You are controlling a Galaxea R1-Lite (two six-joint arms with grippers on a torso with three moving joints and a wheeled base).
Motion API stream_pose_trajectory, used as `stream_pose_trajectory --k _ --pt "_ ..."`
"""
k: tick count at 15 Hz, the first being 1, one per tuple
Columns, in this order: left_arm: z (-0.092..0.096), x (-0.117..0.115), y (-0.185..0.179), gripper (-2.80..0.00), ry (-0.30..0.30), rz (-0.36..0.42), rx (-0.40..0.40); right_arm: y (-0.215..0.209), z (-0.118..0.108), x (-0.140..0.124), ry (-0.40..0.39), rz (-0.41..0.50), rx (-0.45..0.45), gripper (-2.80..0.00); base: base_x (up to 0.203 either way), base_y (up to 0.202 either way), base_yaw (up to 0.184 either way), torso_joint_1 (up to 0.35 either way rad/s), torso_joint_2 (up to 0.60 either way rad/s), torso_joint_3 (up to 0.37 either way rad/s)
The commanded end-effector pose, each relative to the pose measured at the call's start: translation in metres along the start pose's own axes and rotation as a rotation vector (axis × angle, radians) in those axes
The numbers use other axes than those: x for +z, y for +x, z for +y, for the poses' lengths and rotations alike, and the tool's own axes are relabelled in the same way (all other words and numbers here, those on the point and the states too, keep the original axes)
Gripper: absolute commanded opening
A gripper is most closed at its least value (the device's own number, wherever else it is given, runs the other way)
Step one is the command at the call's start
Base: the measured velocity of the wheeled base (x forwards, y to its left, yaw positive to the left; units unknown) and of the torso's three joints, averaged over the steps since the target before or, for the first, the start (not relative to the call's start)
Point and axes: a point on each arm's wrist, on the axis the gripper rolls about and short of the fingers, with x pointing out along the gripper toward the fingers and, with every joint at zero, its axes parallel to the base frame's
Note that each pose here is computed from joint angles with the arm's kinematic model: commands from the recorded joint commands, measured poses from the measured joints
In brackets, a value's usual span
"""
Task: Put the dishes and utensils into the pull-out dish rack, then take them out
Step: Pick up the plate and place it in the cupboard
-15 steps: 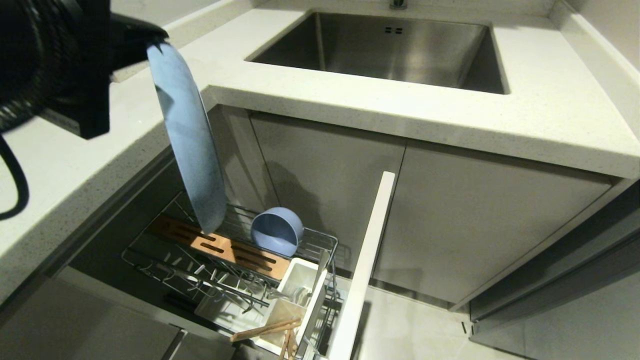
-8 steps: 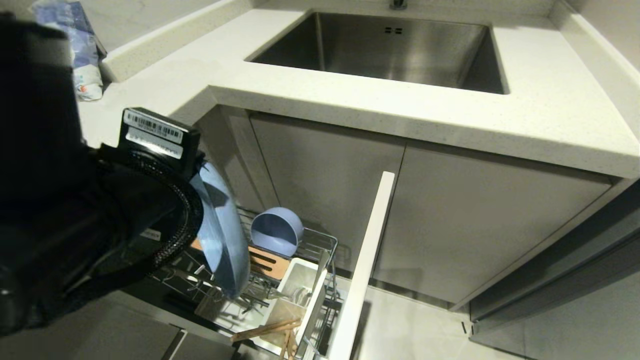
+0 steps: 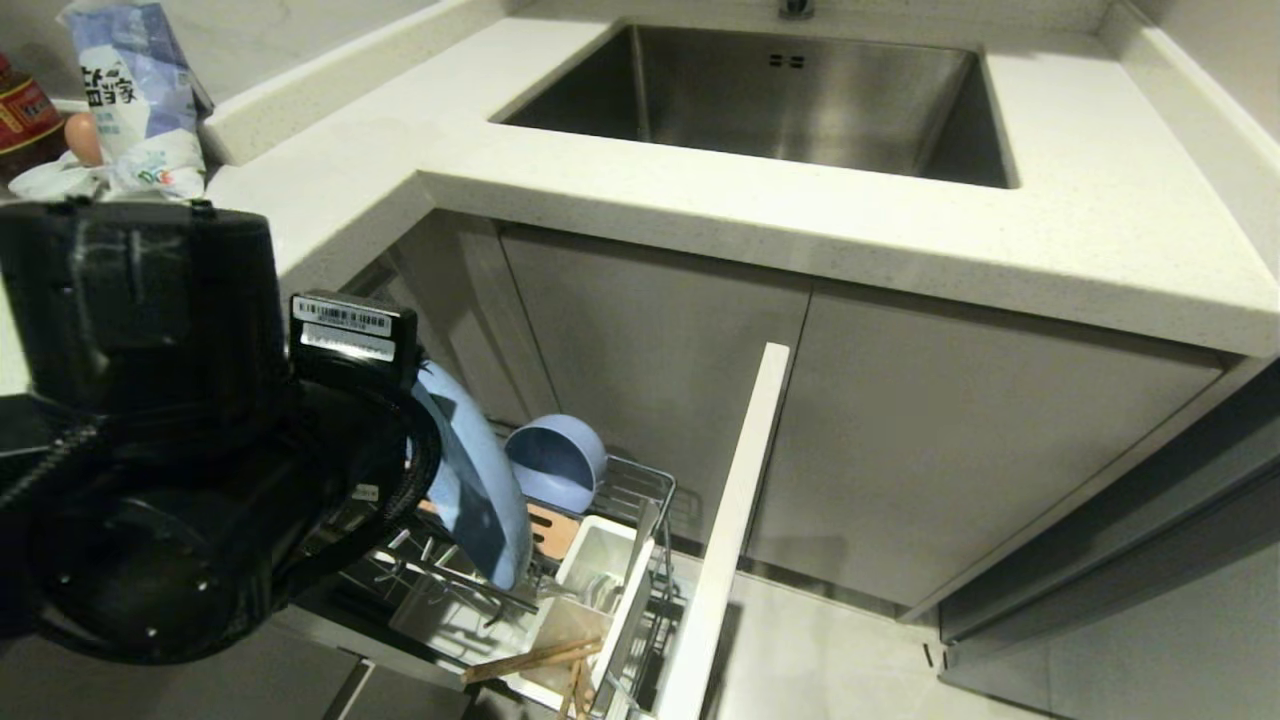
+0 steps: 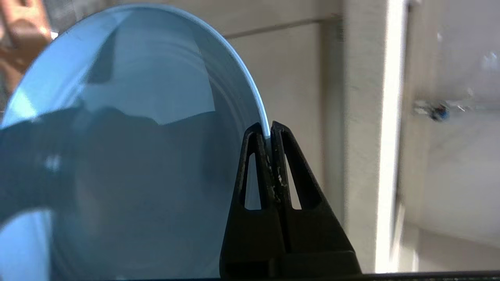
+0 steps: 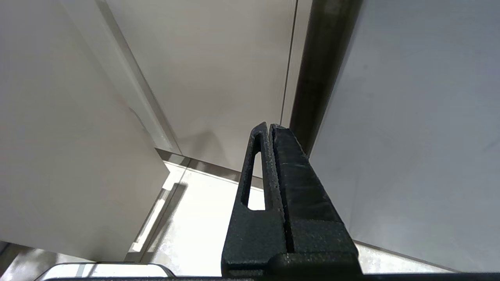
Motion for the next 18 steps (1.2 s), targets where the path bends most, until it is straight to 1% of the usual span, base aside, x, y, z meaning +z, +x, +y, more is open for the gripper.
stream_pose_trajectory --k 1,2,6,8,11,15,18 --pt "0.011 -0.011 0.011 -2.8 0.01 -0.017 0.043 0.001 0.0 -0.006 0.0 0.022 0.0 -2.8 0.0 0.0 0.0 0.0 0.0 0.0" --pt "0.014 -0.014 0.015 -2.8 0.019 -0.02 0.054 0.001 0.0 -0.006 0.0 0.022 0.0 -2.8 0.0 0.0 0.0 0.0 0.0 0.0" --pt "0.037 -0.027 0.029 -2.8 0.043 -0.04 0.125 0.001 0.0 -0.006 0.0 0.022 0.0 -2.8 0.0 0.0 0.0 0.0 0.0 0.0" --pt "0.04 -0.029 0.033 -2.8 0.052 -0.047 0.138 0.001 0.0 -0.006 0.0 0.022 0.0 -2.8 0.0 0.0 0.0 0.0 0.0 0.0" --pt "0.047 -0.033 0.04 -2.8 0.045 -0.059 0.151 0.001 0.0 -0.006 0.0 0.021 0.0 -2.8 0.0 0.0 0.0 0.0 0.0 0.0" --pt "0.047 -0.034 0.041 -2.8 0.031 -0.058 0.144 0.001 0.0 -0.006 0.0 0.022 0.0 -2.8 0.0 0.0 0.0 0.0 0.0 0.0" --pt "0.037 -0.029 0.036 -2.8 0.004 -0.056 0.114 0.001 0.0 -0.006 0.0 0.022 0.0 -2.8 0.0 0.0 0.0 0.0 0.0 0.0"
